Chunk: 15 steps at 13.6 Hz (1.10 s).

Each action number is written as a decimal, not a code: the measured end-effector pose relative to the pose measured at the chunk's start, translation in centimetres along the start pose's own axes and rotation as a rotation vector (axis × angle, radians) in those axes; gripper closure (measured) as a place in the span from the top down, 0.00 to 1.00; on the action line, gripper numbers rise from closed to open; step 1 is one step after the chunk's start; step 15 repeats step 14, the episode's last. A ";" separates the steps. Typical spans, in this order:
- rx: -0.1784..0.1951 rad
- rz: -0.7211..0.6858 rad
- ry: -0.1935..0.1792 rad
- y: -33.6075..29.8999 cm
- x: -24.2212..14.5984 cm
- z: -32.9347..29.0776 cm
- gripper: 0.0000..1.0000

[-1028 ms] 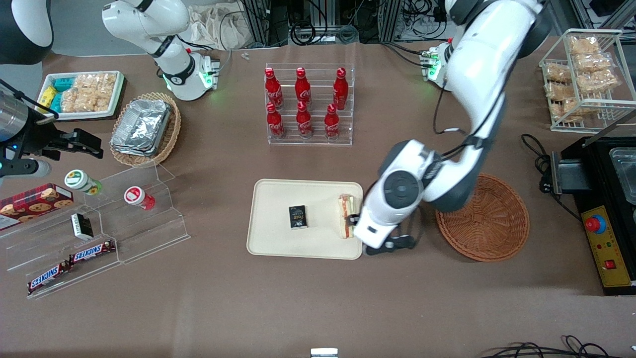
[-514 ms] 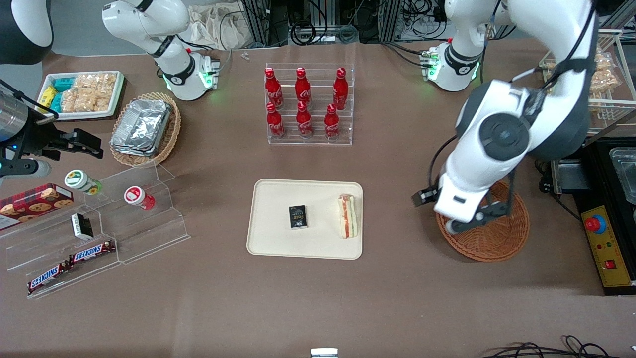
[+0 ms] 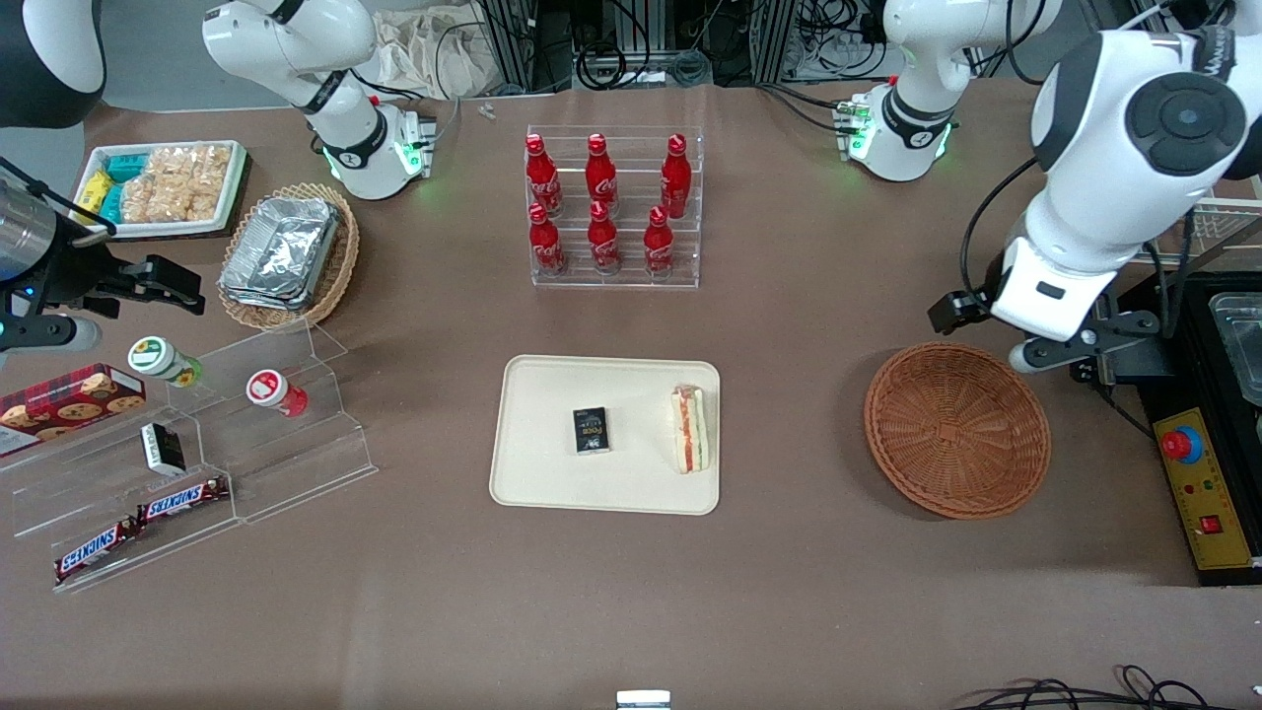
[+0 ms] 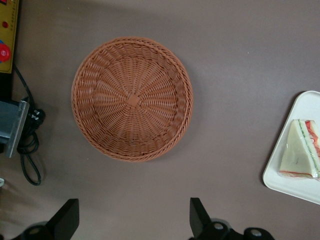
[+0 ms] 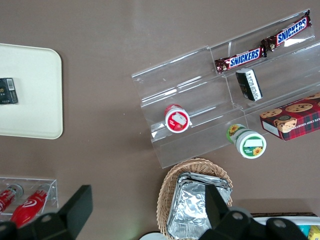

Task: Place sandwich from basket to tray

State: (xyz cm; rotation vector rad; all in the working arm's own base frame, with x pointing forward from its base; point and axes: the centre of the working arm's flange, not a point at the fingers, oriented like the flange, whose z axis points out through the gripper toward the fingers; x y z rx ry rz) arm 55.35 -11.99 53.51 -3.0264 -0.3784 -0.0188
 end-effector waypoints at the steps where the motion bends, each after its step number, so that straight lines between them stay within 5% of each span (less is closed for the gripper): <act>1: -0.011 -0.016 -0.006 -0.7 0.4 0.2 1.00; 10: -0.041 0.119 -0.071 -11.8 4.6 2.3 1.00; 15: -0.050 0.128 -0.157 -12.3 6.6 0.2 1.00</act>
